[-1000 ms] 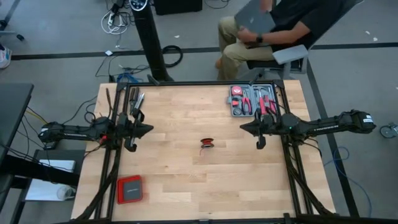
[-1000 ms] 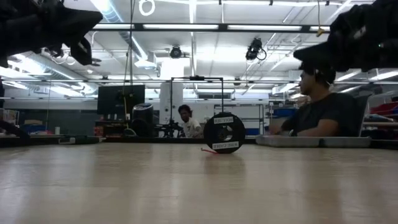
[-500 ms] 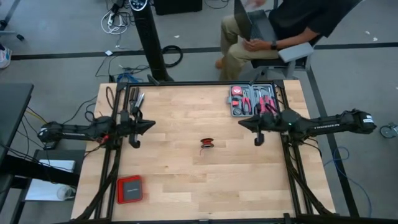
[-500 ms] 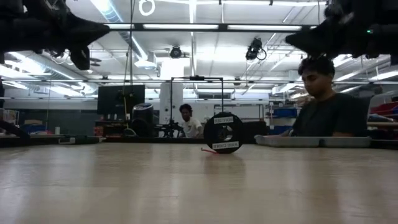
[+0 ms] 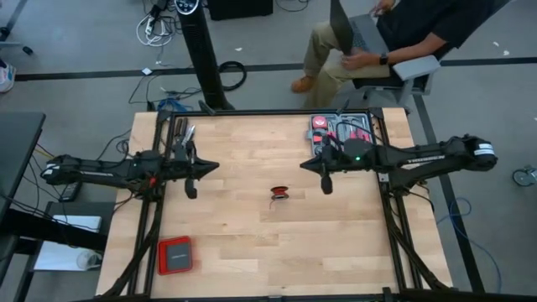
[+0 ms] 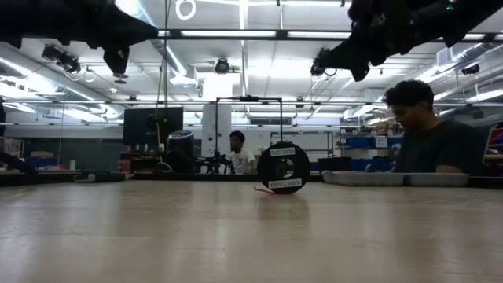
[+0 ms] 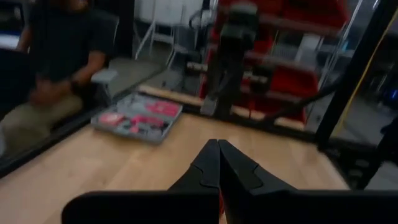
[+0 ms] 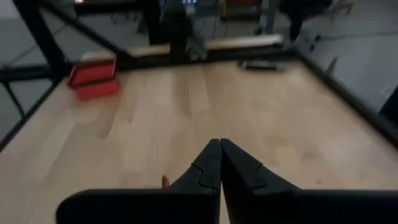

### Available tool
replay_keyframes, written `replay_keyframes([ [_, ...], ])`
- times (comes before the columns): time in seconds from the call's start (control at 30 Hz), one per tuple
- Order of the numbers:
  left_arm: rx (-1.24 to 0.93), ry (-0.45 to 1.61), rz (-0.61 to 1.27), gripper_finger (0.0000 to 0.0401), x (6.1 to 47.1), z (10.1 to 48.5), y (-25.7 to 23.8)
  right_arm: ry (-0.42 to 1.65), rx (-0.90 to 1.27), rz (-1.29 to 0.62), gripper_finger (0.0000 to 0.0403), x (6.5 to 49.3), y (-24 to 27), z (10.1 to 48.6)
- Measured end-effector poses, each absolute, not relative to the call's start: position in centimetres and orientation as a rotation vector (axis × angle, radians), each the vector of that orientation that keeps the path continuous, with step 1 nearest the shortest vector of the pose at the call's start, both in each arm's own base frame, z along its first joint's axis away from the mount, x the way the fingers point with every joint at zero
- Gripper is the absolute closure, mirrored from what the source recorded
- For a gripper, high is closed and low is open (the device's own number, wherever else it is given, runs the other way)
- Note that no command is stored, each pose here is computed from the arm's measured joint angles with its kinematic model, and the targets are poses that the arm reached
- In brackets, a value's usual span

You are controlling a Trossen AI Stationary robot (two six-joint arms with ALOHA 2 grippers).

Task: Coil cords
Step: Uncoil the red cable wire from the black spool

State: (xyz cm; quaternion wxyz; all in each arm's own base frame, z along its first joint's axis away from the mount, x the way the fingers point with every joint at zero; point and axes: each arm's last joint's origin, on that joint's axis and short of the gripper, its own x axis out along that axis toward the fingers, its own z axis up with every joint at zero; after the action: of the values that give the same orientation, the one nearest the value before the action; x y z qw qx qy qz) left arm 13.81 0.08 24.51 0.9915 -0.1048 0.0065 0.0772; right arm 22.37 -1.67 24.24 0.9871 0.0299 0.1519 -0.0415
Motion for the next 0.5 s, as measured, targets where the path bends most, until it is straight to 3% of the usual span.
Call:
replay_keyframes([
  [0.33,-0.116,0.156,0.166,0.0397,17.7,26.8,0.0,0.438,0.054,-0.037,0.0395,24.8,-1.7,22.0],
  [0.5,-0.104,0.238,0.182,0.0397,19.8,26.0,-0.1,0.492,0.062,-0.037,0.0373,25.4,-1.8,20.7],
])
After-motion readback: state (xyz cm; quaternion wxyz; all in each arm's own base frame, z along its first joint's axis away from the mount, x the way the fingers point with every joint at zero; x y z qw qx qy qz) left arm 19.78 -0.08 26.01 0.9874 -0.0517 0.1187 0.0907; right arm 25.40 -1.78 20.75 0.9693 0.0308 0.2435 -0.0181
